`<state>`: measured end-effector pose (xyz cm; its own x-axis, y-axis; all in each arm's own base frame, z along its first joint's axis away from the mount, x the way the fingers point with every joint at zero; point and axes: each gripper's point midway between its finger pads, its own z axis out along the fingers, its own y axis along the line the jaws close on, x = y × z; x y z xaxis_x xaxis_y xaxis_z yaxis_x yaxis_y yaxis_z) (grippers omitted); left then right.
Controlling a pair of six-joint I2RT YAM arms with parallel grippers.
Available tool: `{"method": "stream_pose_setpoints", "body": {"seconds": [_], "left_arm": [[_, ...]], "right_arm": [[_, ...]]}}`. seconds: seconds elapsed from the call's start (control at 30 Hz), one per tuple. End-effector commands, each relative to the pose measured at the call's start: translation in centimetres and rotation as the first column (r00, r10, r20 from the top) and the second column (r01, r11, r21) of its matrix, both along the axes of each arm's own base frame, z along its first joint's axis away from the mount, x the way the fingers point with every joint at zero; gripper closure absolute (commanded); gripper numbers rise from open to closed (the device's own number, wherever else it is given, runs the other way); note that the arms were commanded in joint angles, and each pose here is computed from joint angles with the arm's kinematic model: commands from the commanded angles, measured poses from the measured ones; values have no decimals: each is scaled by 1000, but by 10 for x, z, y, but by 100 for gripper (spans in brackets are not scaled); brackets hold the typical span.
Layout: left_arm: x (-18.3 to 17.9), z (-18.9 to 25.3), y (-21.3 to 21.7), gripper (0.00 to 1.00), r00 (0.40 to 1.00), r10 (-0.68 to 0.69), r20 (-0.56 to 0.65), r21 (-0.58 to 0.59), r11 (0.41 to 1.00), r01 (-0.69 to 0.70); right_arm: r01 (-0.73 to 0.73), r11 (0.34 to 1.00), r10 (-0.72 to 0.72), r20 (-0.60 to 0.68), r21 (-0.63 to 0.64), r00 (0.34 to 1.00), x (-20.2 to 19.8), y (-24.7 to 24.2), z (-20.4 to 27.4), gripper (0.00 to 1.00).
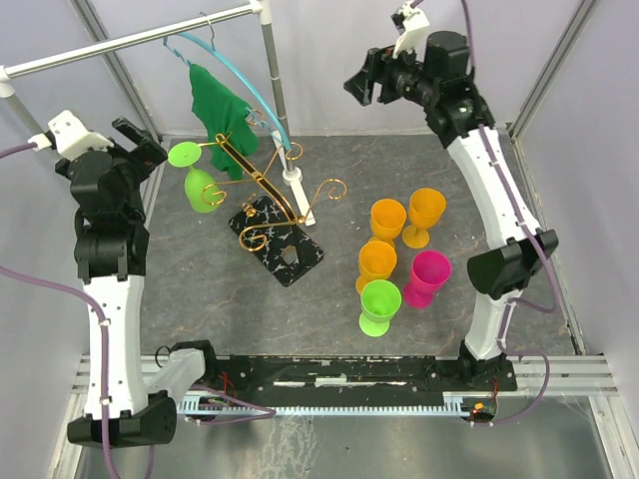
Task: Place the wine glass upside down on the wine glass rack
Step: Move the wine rack to the center of the board.
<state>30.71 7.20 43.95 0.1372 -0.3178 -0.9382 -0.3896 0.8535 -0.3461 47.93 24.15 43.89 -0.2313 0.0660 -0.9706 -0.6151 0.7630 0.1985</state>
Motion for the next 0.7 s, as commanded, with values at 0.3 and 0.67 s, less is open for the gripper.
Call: {"method": "stream_pose_setpoints", "body": {"seconds": [0.3, 0.67], "left_arm": [[30, 20, 6, 1, 998, 8, 67, 48, 999, -11], [54, -2, 4, 1, 999, -20, 46, 33, 999, 19]], "right_arm": [[-154, 981, 109, 324, 116, 940, 30, 97, 27, 4], [-106, 990, 62, 400, 90, 915, 57, 140, 10, 0]]}}
